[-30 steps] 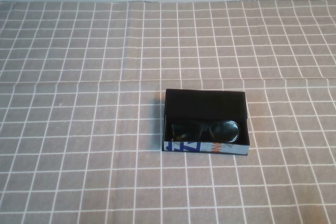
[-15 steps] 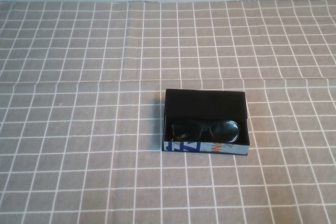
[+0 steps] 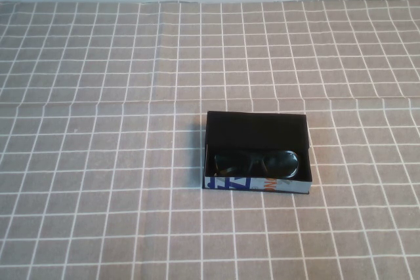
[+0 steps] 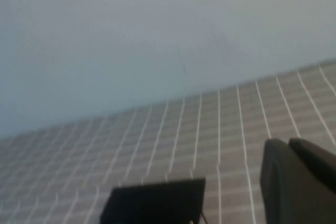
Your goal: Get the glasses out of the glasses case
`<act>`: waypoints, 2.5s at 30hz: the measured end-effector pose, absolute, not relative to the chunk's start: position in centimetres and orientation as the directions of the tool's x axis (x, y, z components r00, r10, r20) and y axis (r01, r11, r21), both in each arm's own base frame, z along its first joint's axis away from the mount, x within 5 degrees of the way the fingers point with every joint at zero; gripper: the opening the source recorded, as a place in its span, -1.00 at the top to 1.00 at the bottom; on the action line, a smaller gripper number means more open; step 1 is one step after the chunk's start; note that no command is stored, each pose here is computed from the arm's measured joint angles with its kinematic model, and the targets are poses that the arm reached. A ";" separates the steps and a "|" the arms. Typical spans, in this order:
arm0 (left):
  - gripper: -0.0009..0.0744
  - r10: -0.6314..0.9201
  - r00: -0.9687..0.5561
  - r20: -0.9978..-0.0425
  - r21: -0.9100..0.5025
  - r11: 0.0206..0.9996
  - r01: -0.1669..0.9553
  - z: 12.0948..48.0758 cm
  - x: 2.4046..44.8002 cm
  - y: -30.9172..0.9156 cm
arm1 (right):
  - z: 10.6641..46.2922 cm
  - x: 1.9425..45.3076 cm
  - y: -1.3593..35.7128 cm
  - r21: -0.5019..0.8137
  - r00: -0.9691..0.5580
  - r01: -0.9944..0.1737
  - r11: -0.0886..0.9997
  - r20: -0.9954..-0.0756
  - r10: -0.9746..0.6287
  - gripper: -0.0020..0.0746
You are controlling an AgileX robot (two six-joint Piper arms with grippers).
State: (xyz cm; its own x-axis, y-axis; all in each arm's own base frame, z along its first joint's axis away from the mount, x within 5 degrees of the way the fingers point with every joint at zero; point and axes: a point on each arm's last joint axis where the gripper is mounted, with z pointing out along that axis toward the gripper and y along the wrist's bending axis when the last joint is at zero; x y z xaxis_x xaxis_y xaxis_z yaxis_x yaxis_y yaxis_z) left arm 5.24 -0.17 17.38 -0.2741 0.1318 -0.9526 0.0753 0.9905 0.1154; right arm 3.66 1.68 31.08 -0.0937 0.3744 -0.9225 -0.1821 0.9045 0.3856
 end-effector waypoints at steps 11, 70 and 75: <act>0.99 0.132 -0.274 -0.953 0.115 0.990 0.075 17.4 5.2 -0.2 | 35.2 11.8 3.9 0.136 -0.449 -0.388 0.912 -0.892 -0.059 0.99; 0.99 0.132 -0.274 -0.953 0.115 0.990 0.075 17.4 5.2 -0.2 | 20.7 36.3 23.8 -0.034 -0.179 -0.980 0.195 -0.277 -0.944 0.16; 0.99 0.132 -0.274 -0.953 0.115 0.990 0.075 17.4 5.2 -0.2 | 20.5 36.6 23.8 -0.053 -0.175 -0.979 0.197 -0.278 -0.944 0.16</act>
State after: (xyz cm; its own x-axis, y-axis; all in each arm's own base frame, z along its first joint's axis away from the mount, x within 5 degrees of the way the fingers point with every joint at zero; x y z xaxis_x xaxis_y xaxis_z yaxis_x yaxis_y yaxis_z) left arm 5.24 -0.17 17.38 -0.2741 0.1318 -0.9526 0.0753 0.9905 0.1154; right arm 36.56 23.82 20.49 -0.1747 -0.9445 -0.2783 -0.9791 0.1966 -0.0527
